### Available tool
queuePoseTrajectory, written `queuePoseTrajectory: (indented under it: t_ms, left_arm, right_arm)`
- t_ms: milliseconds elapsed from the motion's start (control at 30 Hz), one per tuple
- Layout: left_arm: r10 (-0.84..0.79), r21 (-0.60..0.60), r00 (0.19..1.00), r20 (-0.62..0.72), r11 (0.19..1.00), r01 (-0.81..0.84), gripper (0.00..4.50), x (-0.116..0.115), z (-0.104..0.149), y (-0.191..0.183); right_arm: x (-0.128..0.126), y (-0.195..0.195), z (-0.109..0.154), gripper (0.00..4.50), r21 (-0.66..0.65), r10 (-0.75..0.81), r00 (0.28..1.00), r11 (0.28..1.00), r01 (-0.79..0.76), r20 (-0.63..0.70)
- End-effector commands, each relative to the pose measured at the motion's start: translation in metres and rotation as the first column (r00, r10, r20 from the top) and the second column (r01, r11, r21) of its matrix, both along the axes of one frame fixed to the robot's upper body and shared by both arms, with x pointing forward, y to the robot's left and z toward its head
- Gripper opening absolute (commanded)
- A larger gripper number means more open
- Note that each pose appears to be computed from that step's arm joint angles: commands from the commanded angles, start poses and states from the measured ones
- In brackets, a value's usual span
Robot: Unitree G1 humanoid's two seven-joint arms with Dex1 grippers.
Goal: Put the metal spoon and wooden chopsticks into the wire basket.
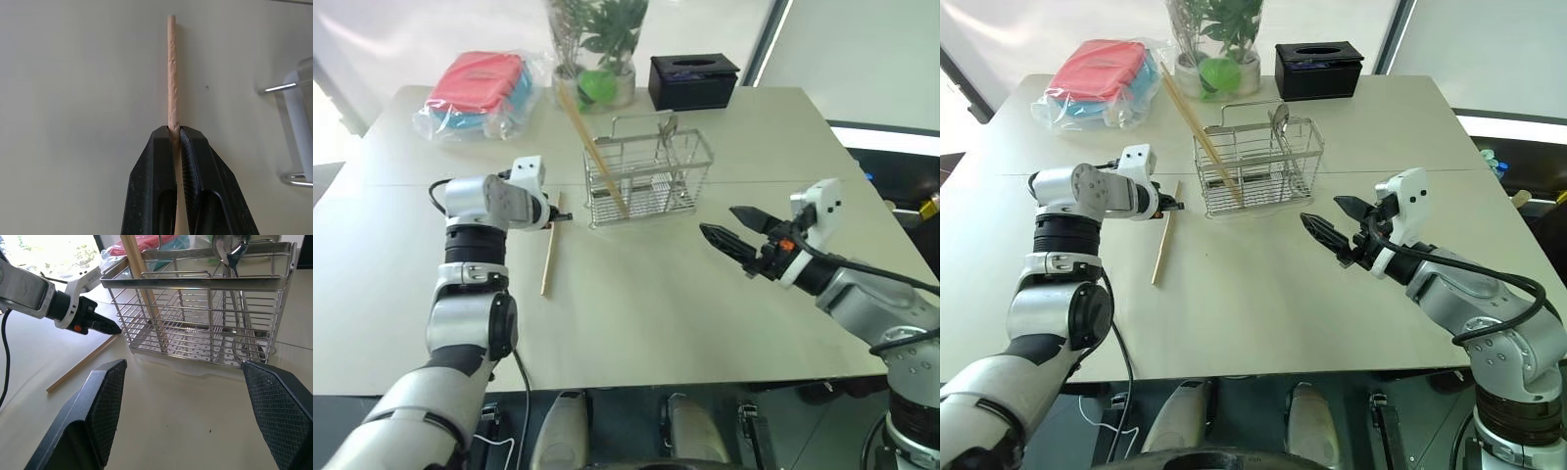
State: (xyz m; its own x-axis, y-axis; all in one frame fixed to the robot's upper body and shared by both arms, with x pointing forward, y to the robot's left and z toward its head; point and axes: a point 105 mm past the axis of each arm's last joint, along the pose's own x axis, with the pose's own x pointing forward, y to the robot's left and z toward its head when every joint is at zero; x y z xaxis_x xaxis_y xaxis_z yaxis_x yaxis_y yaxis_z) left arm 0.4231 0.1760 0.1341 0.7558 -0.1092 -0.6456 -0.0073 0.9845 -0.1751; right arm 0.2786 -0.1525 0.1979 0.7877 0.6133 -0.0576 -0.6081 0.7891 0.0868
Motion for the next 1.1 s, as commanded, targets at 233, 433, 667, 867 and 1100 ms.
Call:
queuePoseTrajectory:
  t_ms: [233,433,667,867,1100]
  left_arm:
    - [0.271,-0.102,0.808,0.524,0.961,-0.257,0.02,0.017,0.114,0.078]
    - [0.191,-0.157,0.433,0.881,0.981,-0.112,0.02,-0.011,0.231,0.061]
    - [0.068,-0.102,0.158,0.985,0.970,0.222,0.02,-0.054,0.314,-0.006]
    - [-0.134,0.102,0.090,0.987,0.951,0.290,0.02,-0.057,0.308,-0.055]
    - [-0.182,0.155,0.089,0.979,0.955,0.251,0.02,-0.044,0.274,-0.074]
  right_arm:
    - [-0.001,-0.001,0.013,3.88,-0.003,0.022,0.999,1.000,-0.022,0.042]
    - [0.000,0.001,0.014,3.88,-0.010,0.041,0.999,0.999,-0.040,0.033]
    - [0.001,0.001,0.016,3.88,-0.017,0.050,0.998,0.999,-0.049,0.033]
    - [0.000,-0.003,0.018,3.88,-0.001,0.016,0.999,1.000,-0.016,0.044]
    - [-0.005,-0.006,0.017,3.88,0.011,-0.018,0.999,1.000,0.017,0.046]
